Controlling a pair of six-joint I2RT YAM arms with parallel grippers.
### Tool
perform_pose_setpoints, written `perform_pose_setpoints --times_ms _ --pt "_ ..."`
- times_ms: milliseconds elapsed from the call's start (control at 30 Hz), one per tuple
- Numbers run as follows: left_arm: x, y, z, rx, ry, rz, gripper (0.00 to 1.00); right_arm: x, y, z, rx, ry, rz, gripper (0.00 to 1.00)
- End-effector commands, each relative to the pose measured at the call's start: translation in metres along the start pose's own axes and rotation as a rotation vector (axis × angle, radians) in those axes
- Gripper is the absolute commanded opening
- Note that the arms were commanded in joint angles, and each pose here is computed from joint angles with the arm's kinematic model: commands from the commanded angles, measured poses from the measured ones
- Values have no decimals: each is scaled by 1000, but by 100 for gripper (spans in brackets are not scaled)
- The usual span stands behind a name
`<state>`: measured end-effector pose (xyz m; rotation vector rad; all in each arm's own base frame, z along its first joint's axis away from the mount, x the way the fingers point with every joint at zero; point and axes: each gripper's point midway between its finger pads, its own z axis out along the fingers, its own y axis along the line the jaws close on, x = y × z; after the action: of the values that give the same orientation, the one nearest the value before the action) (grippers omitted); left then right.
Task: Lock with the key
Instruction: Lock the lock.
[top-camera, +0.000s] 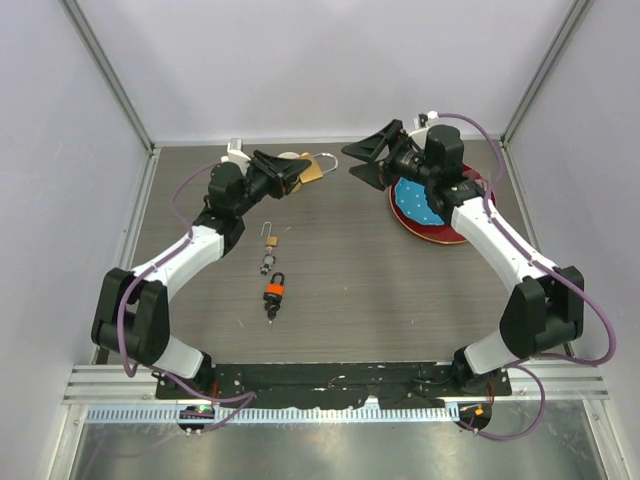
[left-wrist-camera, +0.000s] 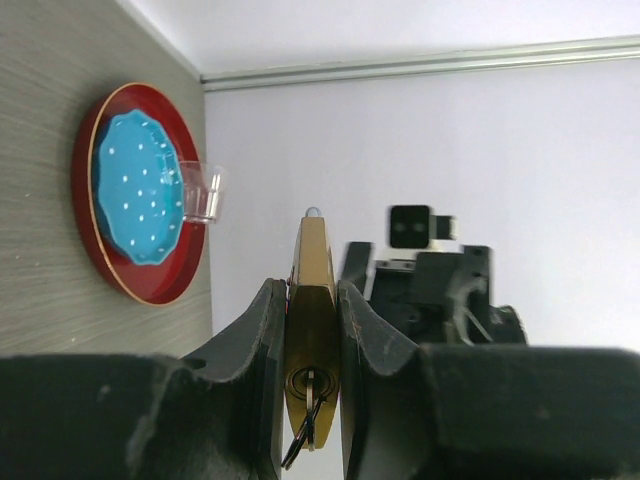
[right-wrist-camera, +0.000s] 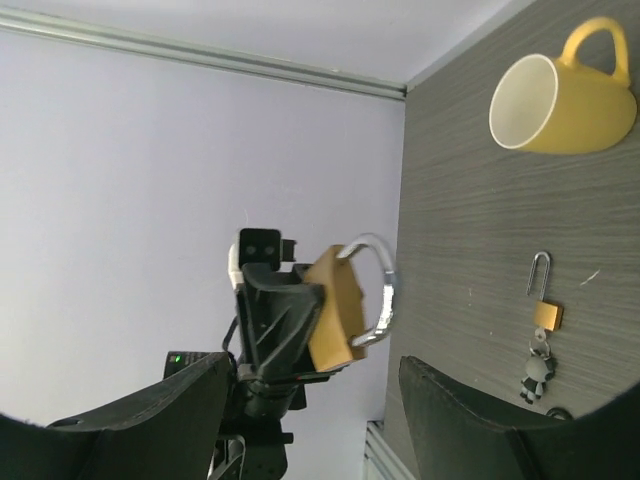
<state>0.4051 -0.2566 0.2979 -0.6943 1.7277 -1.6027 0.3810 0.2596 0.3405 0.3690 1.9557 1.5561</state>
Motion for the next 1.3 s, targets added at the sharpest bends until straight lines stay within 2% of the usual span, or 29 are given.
perform_pose_setpoints --times_ms 0,267,533,700,800,833,900,933,1000,1133,1267 --pt "-9 -105 -20 298 -54 75 0 -3 12 7 -88 -1 58 74" --pt "-4 -118 -21 328 -20 79 0 -1 31 25 -152 23 61 73" --pt "5 -128 -13 370 9 62 0 -3 48 49 -221 33 92 59" --pt "10 -130 -10 376 12 64 0 -13 53 60 -237 6 102 45" --pt "11 -130 -9 381 8 60 0 -17 58 63 -252 -5 97 31" --pt "10 -129 -9 381 2 59 0 -18 63 63 -264 -2 89 23" --pt "10 -129 -9 381 0 62 0 -17 65 63 -267 0 85 15" --pt "10 -131 -9 383 6 70 0 -18 64 63 -266 -1 86 8" --pt "13 -131 -7 376 23 81 0 -18 64 63 -266 1 84 2" --pt "20 -124 -3 353 69 90 1 -13 64 62 -244 31 59 2" --pt "29 -112 -3 284 124 147 17 -9 66 59 -226 72 -3 2"
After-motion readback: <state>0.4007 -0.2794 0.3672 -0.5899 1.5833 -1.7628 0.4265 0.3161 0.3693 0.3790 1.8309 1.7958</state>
